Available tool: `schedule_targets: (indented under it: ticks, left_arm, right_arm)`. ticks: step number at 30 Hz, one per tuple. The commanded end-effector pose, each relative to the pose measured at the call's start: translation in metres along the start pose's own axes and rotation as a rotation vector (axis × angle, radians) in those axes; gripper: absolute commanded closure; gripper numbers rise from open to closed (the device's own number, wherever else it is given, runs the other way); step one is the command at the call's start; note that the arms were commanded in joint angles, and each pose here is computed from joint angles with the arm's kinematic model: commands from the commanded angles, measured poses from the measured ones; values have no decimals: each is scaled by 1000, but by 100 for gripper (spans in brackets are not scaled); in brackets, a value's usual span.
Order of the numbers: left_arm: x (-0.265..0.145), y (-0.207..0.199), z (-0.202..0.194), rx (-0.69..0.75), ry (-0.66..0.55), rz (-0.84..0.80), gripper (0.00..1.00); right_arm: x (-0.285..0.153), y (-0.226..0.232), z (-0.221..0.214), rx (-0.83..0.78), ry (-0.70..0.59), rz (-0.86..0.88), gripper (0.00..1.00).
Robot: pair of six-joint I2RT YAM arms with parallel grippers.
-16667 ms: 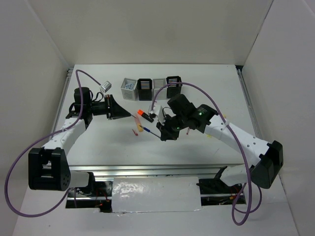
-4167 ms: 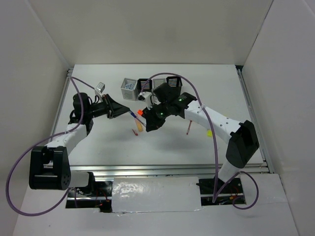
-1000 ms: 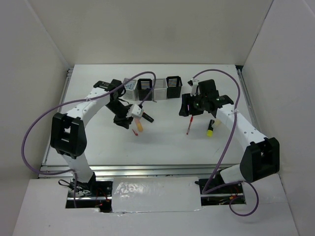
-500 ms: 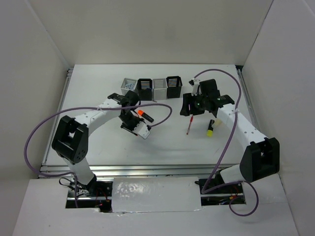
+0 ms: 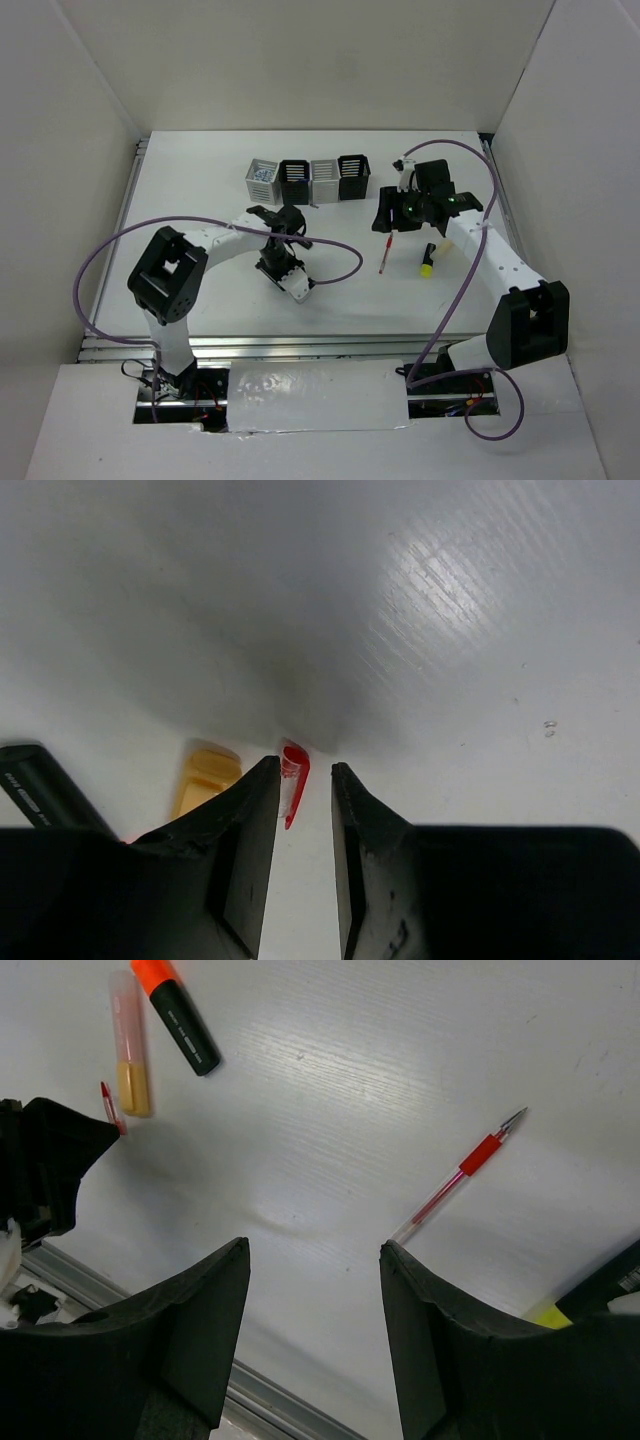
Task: Sort the stationery into containers
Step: Pick up the pen cap from the center of the board.
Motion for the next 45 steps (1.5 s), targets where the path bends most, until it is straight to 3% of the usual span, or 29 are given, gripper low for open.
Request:
schedule_targets:
  ticks: [1,17,26,29,30,32,34,35,37,39,40,42,43,44,45]
  left_arm:
    - [0,8,-4,37,29,-8,60]
    - [18,12,-16,41,69,-31,61]
    - [8,7,1,-12,2,-15,86]
    - [-12,9,22,-98,-102,32,91]
    - [-24,15,35,-182,-172,84,98]
    - [-48,24,50,-329,-272,139,100]
    - [-91,40,74,-399,-475,210,100]
    - [-106,43,82,-520,-560,210,100]
    - [-152,60,98,-573,-752,266,100]
    - [-194,68,109,-766,-948,235,100]
    - [-200,65,106,-765,-969,237,100]
    - [-242,75,111,-902,-1142,267,100]
    - [-248,81,94,-1037,-1183,318,100]
    - [-273,88,93,-1152,-1302,322,100]
    - [-289,88,89,-1211,-1363,331,100]
  right_arm:
    - [-10,3,15,-15,-73,17,38]
    - [-10,-1,14,-3,-69,19,38]
    - [-17,1,17,-5,-98,21,39]
    - [-26,-1,18,-4,-131,16,39]
    - [-29,-2,18,0,-141,16,39]
    - [-34,-1,20,2,-156,43,39]
    - [-42,-1,24,-7,-174,67,39]
    - [-45,3,25,-27,-179,103,39]
    - [-56,7,35,-52,-204,135,39]
    - [-70,16,46,-107,-241,190,39]
    - [-76,19,50,-116,-256,205,39]
    - [-89,29,58,-149,-294,249,40]
    - [-95,32,64,-155,-322,258,40]
    - [-100,36,66,-140,-340,276,41]
    - [-108,44,69,-154,-365,309,41]
Point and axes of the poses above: each gripper's point midway between its finger pads, its own x axis out along the fingers, its own y axis along the line the jaws close on, z = x × y, the point moved 3 cm from there along -x, back along the fingers, and after that the axes turned 10 degrees about -x, right-handed, at the moved point
